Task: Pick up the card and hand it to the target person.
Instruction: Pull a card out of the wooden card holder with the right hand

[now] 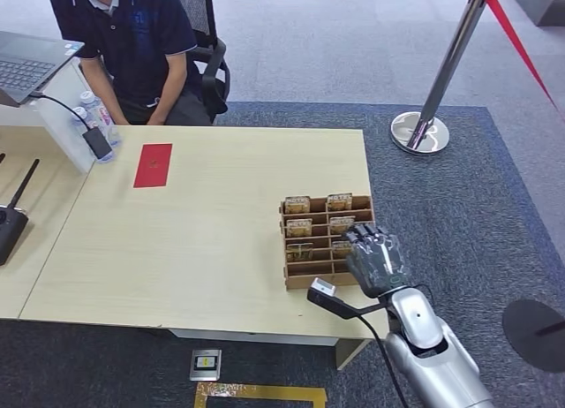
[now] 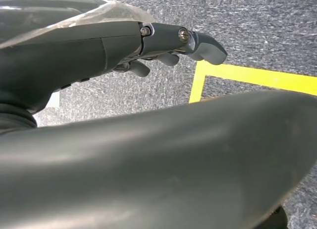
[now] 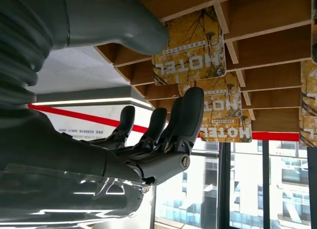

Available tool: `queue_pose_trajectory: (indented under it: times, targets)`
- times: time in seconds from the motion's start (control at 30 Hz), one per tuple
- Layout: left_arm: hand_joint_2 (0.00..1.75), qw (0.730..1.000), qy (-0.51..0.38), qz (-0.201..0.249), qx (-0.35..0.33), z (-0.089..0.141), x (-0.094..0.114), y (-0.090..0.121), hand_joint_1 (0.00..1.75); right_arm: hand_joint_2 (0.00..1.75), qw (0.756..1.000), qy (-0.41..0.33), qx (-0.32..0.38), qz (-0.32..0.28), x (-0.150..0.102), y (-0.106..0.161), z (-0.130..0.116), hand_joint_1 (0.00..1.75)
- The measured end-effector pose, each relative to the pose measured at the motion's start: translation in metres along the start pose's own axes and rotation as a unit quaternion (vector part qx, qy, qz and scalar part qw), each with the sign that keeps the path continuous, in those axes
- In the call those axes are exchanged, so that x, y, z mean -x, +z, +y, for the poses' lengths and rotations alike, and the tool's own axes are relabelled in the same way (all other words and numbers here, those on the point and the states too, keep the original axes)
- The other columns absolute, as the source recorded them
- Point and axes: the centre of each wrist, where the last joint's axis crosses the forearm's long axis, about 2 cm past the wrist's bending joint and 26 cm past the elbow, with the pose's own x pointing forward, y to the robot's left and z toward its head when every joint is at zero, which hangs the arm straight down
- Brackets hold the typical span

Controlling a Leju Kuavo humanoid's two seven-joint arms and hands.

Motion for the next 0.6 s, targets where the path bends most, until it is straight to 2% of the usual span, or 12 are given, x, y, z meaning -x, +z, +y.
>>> queue_pose_trajectory:
  times: [0.6]
  targets:
    - [0.0,1.0,-0.009,0.002,0.001,0.0006,-0.0005,-0.0002,0.0,1.75,1.0,0.003,-0.009,0.002,0.0031,-0.0044,0.0075,0.82]
